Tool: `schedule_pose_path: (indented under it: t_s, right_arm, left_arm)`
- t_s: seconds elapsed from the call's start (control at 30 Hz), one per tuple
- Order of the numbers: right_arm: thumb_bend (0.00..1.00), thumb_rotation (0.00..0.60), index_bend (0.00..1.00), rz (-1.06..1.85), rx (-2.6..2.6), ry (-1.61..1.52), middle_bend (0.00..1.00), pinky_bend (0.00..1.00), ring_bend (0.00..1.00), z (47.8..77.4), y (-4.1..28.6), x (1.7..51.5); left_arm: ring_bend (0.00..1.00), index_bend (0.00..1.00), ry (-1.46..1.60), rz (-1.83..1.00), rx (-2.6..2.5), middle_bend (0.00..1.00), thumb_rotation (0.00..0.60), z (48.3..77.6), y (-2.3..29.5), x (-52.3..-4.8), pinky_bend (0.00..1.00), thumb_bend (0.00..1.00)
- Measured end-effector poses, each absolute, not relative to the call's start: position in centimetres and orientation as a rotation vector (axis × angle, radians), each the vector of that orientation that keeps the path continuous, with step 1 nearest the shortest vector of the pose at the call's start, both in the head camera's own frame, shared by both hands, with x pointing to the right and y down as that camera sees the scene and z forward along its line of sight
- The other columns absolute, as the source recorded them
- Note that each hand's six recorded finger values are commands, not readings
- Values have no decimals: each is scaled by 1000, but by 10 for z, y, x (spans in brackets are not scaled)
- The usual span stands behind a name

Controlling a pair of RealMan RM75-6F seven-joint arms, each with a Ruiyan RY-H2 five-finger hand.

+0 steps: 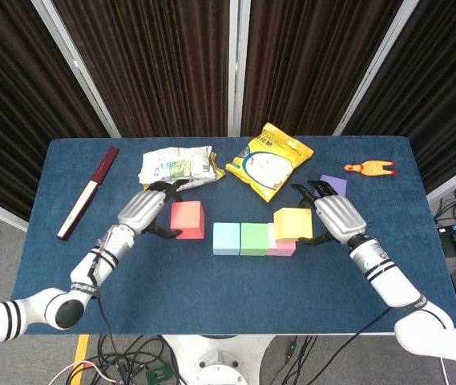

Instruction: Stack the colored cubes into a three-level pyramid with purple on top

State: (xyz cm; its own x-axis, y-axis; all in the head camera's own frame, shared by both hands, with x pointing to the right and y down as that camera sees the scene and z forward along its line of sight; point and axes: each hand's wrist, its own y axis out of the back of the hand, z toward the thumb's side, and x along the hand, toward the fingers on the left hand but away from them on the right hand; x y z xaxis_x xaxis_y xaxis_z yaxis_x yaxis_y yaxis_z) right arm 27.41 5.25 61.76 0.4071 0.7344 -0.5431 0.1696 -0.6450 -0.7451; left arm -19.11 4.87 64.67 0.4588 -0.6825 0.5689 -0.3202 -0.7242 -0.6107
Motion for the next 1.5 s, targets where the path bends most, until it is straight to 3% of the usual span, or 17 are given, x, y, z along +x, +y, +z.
schedule_pose_path:
  t_s: [0.6,1.5]
  right_arm:
    - [85,600,0,1218,-2112,-786,443,0,20,621,55,270]
    - [85,600,0,1247,-2141,-601,438,0,20,619,44,236]
  left_arm:
    - [146,17,884,-1196,-2295,576,600,659,54,-152,89,221]
    - [146,17,894,-1203,-2272,576,600,651,59,-174,88,221]
